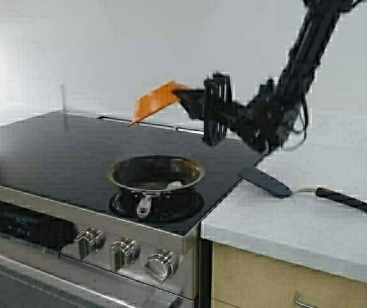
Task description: Add oil to the pan and cook the shrimp and serve it
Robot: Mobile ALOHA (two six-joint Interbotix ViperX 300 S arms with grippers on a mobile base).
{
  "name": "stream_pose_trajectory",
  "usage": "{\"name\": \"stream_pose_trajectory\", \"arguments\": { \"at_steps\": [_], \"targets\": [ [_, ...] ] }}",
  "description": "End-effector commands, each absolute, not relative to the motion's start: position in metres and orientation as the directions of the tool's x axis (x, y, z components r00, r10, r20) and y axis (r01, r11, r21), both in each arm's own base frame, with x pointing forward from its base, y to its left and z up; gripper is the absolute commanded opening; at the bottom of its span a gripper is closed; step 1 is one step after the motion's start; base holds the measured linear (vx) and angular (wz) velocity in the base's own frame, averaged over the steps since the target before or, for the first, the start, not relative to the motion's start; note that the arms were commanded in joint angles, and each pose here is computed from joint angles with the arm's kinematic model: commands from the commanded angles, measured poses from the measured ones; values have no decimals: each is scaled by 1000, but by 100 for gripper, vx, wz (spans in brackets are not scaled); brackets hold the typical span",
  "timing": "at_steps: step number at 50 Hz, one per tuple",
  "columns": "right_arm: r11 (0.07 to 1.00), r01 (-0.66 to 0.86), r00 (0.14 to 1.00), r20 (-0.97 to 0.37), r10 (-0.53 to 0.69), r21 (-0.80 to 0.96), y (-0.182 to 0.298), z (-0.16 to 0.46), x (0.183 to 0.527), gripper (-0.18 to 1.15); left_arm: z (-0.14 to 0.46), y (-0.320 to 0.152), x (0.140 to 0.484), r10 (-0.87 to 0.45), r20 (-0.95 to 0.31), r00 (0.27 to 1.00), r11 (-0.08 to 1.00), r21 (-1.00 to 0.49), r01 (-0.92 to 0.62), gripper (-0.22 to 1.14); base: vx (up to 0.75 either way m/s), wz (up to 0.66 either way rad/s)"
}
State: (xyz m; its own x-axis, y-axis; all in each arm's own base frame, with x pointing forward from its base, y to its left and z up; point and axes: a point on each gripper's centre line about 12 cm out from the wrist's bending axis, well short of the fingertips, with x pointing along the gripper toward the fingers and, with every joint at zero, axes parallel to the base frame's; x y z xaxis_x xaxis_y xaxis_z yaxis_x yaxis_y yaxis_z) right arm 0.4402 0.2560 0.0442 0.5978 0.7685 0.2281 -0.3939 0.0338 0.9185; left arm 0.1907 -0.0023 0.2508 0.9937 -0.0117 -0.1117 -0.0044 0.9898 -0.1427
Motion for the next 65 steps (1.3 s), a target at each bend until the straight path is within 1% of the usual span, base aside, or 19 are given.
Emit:
{"name": "stream_pose_trajectory", "arguments": {
  "at_steps": [1,8,13,17,21,24,28,32,36,40,45,48,51,53,55,57,60,65],
  "targets": [
    [160,-452,576,151,804,878,261,94,448,6,254,-2,192,-12,-104,994,990,-141,-3,3,0,0],
    [367,-498,553,-38,832,786,267,128,450,6,254,-2,192,-10,-104,995,990,-141,-4,3,0,0],
    [554,-527,575,-211,791,644,261,153,451,6,255,-2,193,-12,-103,995,990,-143,-3,3,0,0],
    [686,-525,619,-327,714,503,249,168,451,6,255,-2,193,-12,-101,995,990,-143,-3,3,0,0],
    [793,-511,677,-413,609,331,233,184,450,6,255,-2,192,-12,-100,995,990,-143,-2,3,0,0],
    [854,-478,725,-457,515,204,217,193,446,6,255,-2,192,-12,-100,995,990,-143,-2,3,0,0],
    [910,-412,782,-492,383,53,195,201,439,6,255,-2,192,-12,-101,995,990,-143,-3,3,0,0],
    [944,-324,825,-506,252,-58,165,207,433,6,255,-2,192,-10,-100,995,990,-143,-4,3,0,0],
    [964,-228,849,-513,127,-139,129,208,429,6,255,-2,192,-12,-101,995,990,-143,-3,3,0,0],
    [961,-159,854,-519,19,-227,94,208,424,6,254,-2,192,-12,-104,994,990,-143,-3,3,0,0],
    [929,-88,828,-544,-133,-360,48,199,415,6,254,-2,192,-12,-104,994,990,-143,-3,3,0,0],
    [890,-33,782,-567,-260,-455,19,191,409,6,254,-2,192,-10,-104,995,990,-143,-5,3,0,0],
    [844,-7,718,-590,-369,-536,-3,184,403,5,254,-2,193,-12,-106,994,990,-143,-3,3,0,0],
    [815,-4,664,-611,-431,-579,-17,177,400,5,254,-2,193,-12,-106,994,990,-143,-3,3,0,0],
    [786,-33,610,-635,-474,-618,-27,171,397,5,253,-2,193,-10,-109,994,990,-143,-5,3,0,0],
    [775,-36,547,-662,-513,-631,-38,164,396,5,253,-2,193,-10,-109,994,990,-143,-5,3,0,0],
    [773,-59,467,-702,-538,-632,-50,156,395,5,254,-2,194,-10,-109,994,990,-143,-5,3,0,0],
    [803,-95,372,-770,-519,-588,-65,138,393,5,253,-2,194,-10,-110,994,990,-143,-5,3,0,0]
  ]
}}
